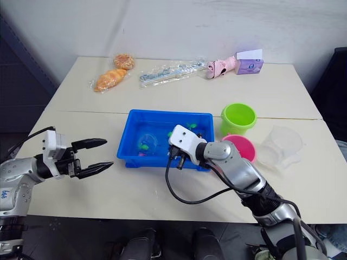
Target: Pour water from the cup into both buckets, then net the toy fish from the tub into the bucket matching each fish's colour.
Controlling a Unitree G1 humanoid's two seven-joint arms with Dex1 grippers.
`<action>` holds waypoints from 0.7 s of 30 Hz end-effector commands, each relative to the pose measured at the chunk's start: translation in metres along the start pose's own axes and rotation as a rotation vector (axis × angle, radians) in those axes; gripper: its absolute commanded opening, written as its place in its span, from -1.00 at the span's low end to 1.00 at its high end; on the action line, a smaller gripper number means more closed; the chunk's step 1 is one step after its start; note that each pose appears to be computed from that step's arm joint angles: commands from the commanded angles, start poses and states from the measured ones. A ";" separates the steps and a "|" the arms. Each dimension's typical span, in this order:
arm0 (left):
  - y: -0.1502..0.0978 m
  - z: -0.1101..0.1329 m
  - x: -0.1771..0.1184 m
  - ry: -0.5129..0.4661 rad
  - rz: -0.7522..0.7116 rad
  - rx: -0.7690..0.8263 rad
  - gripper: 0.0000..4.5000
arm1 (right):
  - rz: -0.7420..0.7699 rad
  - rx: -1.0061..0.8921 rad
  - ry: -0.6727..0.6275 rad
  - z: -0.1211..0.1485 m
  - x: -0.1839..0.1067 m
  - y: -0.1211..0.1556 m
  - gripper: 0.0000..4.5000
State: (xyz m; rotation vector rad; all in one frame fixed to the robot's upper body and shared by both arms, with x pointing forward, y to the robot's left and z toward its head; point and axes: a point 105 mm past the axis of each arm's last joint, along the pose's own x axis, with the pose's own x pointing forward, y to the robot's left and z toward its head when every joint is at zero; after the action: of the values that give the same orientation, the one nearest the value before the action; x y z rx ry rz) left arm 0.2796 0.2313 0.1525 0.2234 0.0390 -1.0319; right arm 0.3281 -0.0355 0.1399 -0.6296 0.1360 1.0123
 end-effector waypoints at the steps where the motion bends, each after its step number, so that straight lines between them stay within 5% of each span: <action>1: -0.001 0.010 -0.004 -0.010 -0.003 0.029 0.98 | -0.005 -0.077 -0.022 0.010 0.000 -0.003 -1.00; 13: 0.004 0.011 -0.005 0.000 0.005 0.024 0.98 | 0.122 -0.088 -0.041 0.019 0.014 0.012 -1.00; 21: 0.007 0.015 -0.001 -0.015 0.001 0.037 0.98 | 0.109 0.298 -0.146 0.038 -0.003 -0.002 -1.00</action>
State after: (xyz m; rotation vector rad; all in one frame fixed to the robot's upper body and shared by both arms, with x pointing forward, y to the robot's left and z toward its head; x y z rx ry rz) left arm 0.2825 0.2337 0.1569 0.2274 0.0468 -1.0273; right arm 0.3279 -0.0131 0.1448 -0.4487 0.2071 1.1088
